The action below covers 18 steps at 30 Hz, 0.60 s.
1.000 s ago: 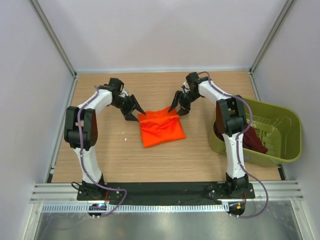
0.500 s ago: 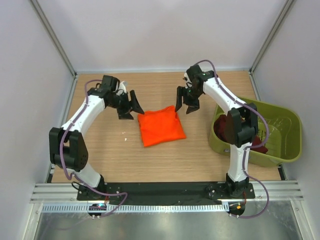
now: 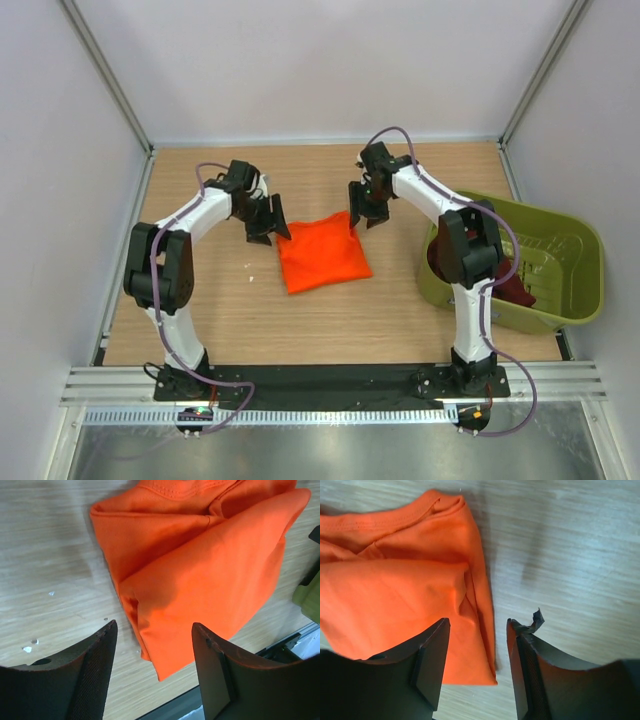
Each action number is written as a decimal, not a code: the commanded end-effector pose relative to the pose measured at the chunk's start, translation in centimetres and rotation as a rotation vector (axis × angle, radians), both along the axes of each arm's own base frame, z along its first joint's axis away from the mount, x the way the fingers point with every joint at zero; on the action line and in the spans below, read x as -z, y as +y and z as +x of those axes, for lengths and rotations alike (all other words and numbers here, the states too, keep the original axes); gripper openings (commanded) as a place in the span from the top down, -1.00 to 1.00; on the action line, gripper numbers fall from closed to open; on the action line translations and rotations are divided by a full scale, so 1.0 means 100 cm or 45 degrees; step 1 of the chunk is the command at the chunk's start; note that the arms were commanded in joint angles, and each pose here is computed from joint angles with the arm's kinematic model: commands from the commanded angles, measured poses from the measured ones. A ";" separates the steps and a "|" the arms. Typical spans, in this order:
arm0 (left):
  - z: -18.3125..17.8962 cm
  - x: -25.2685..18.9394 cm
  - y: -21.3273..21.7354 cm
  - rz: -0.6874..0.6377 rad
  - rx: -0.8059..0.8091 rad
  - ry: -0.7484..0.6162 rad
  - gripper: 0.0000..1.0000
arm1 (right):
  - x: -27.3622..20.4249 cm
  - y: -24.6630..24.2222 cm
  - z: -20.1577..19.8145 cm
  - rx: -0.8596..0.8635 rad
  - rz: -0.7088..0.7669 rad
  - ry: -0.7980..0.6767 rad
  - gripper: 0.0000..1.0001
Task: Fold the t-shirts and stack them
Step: Fold the tshirt
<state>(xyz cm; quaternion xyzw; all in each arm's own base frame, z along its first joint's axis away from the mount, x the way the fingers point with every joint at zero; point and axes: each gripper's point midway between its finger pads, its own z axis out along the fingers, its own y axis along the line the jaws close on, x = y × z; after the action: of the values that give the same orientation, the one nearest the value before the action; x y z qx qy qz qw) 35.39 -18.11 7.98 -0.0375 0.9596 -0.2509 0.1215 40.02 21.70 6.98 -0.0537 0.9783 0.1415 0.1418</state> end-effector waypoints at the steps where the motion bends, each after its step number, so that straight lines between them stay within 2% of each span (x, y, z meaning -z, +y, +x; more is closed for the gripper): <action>1: 0.032 -0.016 -0.006 -0.021 0.027 -0.144 -0.25 | -0.011 0.014 0.031 -0.016 0.054 -0.135 -0.10; 6: 0.040 -0.013 -0.014 -0.069 0.036 -0.140 -0.21 | -0.011 0.028 0.045 -0.007 0.131 -0.146 -0.03; 14: 0.041 -0.002 -0.017 -0.074 0.032 -0.081 0.08 | 0.003 0.037 0.045 0.021 0.182 -0.082 0.06; 18: 0.040 -0.001 -0.018 -0.083 0.037 -0.073 0.15 | 0.004 0.041 0.042 0.020 0.212 -0.064 0.13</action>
<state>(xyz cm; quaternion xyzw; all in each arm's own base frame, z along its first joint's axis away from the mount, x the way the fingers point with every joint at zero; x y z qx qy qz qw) 38.15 -19.24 6.52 -0.0319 0.9560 -0.2641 0.1239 43.23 24.62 4.82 -0.0391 0.9696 0.1903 0.1487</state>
